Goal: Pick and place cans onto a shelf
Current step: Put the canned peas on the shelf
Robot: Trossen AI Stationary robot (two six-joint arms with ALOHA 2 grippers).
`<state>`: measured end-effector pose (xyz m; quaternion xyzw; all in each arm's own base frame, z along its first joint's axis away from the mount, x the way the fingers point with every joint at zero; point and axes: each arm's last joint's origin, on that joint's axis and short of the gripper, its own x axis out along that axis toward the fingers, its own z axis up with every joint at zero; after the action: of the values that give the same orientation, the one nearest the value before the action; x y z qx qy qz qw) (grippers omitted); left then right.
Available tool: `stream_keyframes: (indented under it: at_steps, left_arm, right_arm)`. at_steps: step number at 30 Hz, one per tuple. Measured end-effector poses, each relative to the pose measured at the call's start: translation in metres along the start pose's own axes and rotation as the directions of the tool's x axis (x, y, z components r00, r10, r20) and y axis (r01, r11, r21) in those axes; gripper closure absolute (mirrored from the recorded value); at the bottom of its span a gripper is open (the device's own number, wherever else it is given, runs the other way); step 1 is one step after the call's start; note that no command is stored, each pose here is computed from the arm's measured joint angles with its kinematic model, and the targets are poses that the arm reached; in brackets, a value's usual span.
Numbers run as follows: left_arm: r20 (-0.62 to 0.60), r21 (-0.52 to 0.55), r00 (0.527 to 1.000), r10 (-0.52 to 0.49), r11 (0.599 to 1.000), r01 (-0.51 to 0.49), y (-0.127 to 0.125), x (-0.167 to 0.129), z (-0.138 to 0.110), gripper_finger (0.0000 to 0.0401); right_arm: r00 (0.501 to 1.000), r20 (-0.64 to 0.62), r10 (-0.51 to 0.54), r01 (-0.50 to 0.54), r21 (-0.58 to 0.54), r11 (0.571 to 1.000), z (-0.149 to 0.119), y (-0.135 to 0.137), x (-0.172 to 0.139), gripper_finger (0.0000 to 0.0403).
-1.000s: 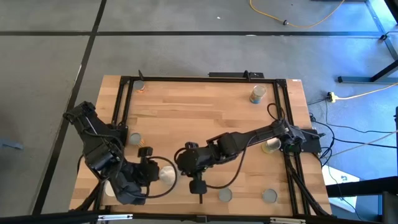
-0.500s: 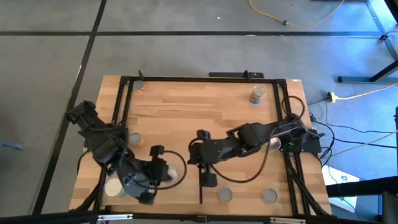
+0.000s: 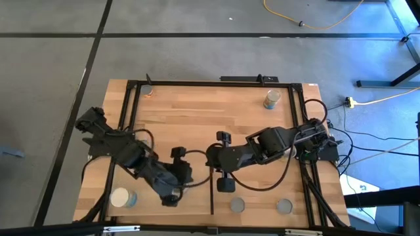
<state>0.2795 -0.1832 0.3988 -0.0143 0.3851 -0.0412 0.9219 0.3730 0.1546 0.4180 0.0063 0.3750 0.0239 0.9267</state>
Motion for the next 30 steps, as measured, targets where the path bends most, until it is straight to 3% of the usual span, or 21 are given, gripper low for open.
stream_keyframes:
  at_steps: [10, 30]
  left_arm:
    - [-0.101, 0.052, 0.995, -0.021, 0.998, 0.026, -0.010, 0.032, -0.006, 0.0401]
    - [-0.269, 0.050, 0.962, 0.038, 0.998, -0.025, -0.008, 0.027, -0.024, 0.0401]
  right_arm:
    - [1.000, -0.027, -0.008, 0.008, -0.008, 1.000, -0.003, -0.001, 0.000, 0.0402]
    - [0.999, -0.031, -0.010, 0.010, -0.012, 1.000, -0.003, -0.001, 0.000, 0.0402]
